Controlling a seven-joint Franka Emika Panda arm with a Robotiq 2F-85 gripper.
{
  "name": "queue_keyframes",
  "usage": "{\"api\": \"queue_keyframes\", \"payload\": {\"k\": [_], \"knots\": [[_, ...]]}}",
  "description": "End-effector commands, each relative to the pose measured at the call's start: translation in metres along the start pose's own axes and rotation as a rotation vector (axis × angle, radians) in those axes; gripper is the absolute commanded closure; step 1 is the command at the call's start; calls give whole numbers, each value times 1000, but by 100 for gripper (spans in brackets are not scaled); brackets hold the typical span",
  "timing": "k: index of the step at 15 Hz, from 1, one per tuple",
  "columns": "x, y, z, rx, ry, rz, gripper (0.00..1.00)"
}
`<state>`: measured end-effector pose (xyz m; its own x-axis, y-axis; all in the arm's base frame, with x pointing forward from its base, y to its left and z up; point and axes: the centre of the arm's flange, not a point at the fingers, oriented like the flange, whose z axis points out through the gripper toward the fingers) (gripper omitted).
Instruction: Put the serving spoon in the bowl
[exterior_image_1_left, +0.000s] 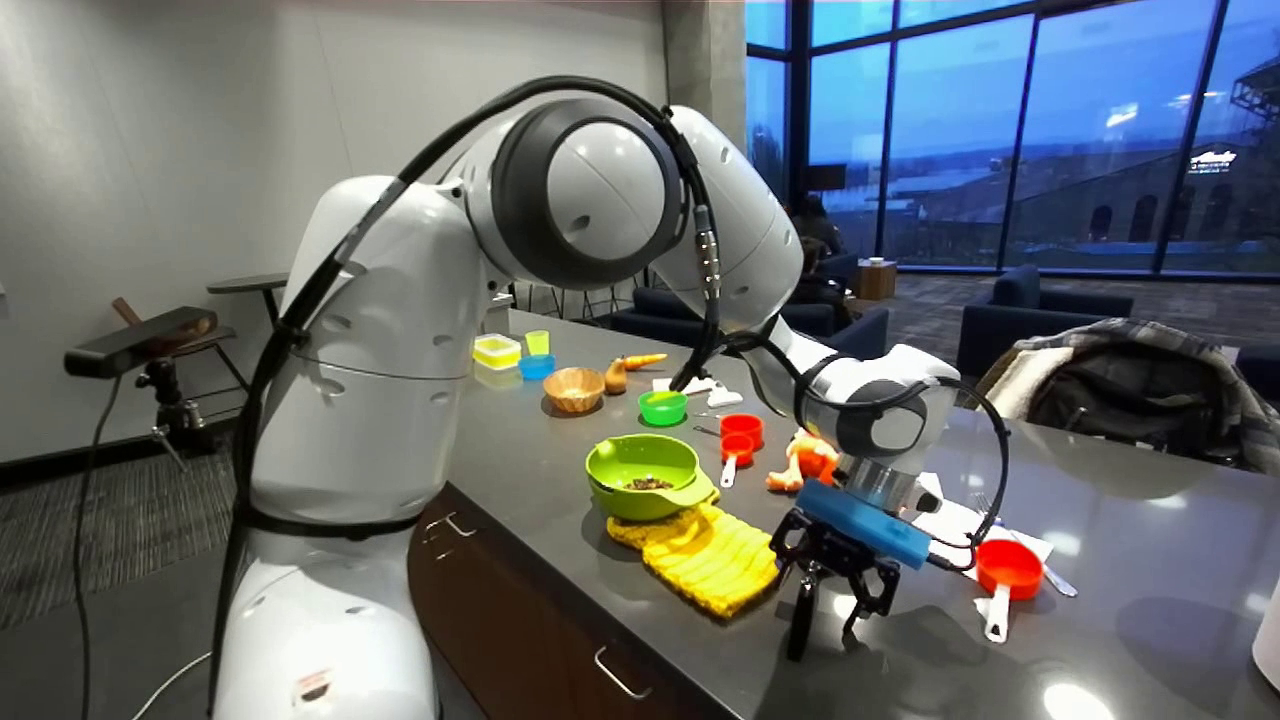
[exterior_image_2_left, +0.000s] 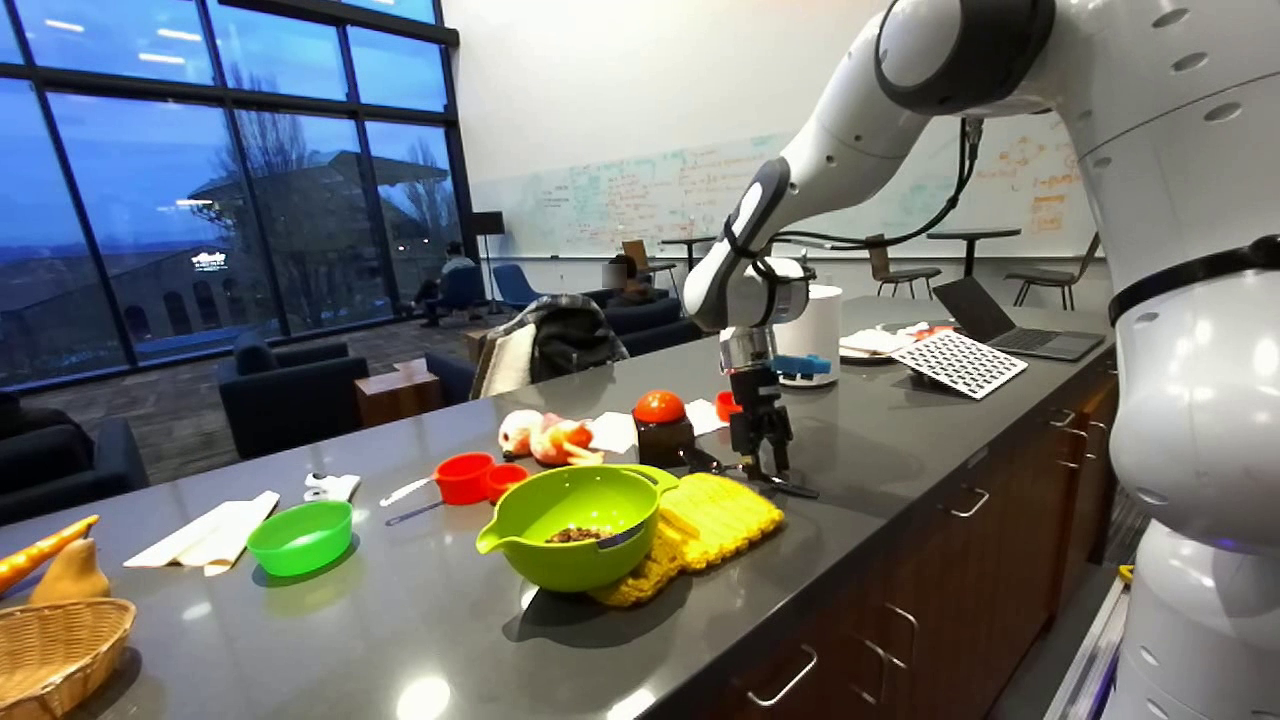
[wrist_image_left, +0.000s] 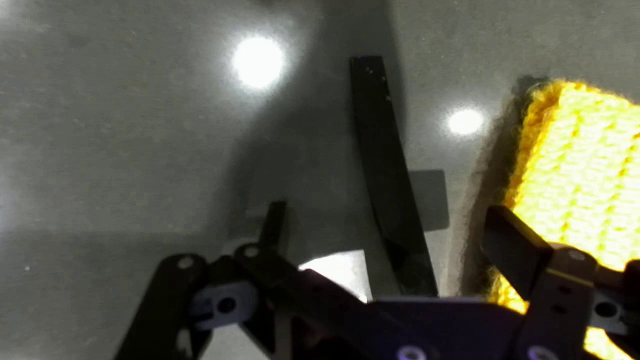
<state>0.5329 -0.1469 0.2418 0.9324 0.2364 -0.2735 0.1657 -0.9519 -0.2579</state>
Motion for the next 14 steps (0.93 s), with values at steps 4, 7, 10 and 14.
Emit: {"api": "queue_keyframes", "payload": {"k": [4, 7, 10, 14], "knots": [[-2, 4, 13, -84, 59, 70, 0], [-8, 5, 16, -96, 106, 122, 0], [-17, 5, 15, -123, 150, 153, 0], [-25, 7, 24, -196, 186, 187, 0]]}}
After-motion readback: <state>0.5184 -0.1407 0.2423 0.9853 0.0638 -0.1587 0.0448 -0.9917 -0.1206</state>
